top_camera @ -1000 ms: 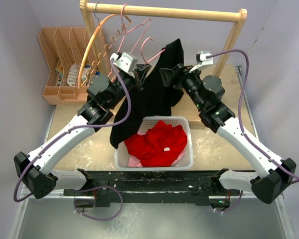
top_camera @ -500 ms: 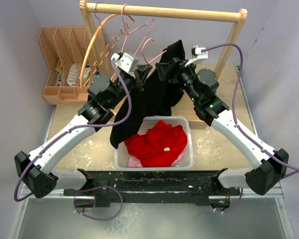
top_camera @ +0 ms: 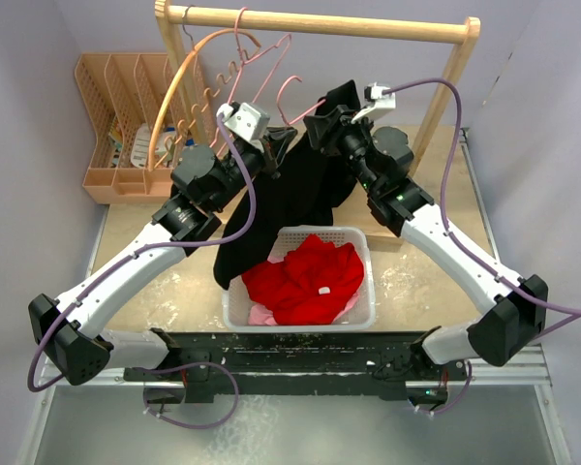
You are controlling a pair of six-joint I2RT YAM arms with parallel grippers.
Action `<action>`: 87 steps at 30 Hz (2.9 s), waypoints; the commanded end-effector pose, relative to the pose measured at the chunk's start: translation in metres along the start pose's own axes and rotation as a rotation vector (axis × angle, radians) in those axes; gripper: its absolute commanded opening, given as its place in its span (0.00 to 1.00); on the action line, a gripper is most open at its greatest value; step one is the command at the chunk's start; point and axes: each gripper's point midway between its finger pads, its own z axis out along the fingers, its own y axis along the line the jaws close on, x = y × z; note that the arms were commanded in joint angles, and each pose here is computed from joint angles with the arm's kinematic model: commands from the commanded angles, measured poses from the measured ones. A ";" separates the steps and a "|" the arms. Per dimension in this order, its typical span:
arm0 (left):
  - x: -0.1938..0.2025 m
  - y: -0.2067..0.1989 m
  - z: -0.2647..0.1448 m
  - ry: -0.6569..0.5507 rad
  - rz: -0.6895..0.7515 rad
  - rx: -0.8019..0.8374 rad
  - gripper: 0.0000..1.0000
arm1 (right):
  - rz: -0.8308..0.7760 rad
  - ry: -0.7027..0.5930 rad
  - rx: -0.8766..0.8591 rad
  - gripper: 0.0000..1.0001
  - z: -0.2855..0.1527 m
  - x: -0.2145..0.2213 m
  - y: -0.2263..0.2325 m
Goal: Remove the t-shirt from the hanger
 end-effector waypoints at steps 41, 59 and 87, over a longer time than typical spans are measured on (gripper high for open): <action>0.004 -0.027 -0.054 0.174 0.055 0.164 0.00 | -0.179 -0.325 0.601 0.00 -0.045 -0.137 -0.119; 0.027 -0.048 -0.063 0.207 0.044 0.293 0.00 | -0.206 -0.323 0.666 0.00 -0.055 -0.146 -0.136; -0.053 -0.028 -0.009 -0.041 -0.006 0.150 0.00 | -0.147 -0.040 0.333 0.00 -0.057 -0.051 -0.112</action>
